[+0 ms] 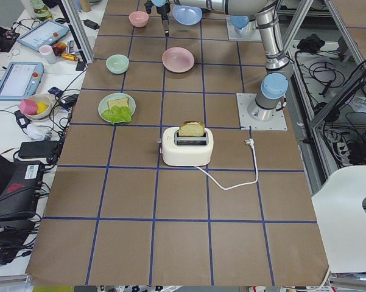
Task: Stack three plates with pink and blue
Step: 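Raise the left gripper away from the stack toward the green bowl, then slide the blue plate onto the stack with the right gripper while the left moves away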
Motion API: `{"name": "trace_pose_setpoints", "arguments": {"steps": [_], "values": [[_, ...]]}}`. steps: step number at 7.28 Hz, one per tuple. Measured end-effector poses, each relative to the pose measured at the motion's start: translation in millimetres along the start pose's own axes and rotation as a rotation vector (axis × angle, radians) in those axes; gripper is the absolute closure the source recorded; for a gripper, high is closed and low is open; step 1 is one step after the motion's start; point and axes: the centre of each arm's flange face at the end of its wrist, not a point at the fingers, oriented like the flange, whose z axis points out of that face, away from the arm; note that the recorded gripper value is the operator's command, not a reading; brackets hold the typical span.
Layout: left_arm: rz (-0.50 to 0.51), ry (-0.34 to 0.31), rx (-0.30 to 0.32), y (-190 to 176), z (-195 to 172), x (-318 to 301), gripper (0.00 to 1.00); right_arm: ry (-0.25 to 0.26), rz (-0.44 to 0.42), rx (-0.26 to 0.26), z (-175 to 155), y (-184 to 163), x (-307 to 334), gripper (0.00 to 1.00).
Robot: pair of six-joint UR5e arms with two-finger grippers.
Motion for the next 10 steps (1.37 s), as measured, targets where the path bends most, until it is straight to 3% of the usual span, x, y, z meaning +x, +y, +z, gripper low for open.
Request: {"name": "trace_pose_setpoints", "arguments": {"steps": [2,5,10], "values": [[0.045,0.037,0.052,-3.4,-50.2,-49.9,0.00,-0.037,0.017,0.027,-10.1,9.2,-31.2,1.00],[0.143,0.051,0.081,-5.1,-100.1,-125.3,0.00,-0.050,0.067,0.006,-8.2,11.8,-100.9,1.00],[0.187,0.063,0.094,-3.5,-146.5,-228.0,0.00,-0.042,0.156,0.001,-5.1,-37.6,-235.6,1.00]]}}
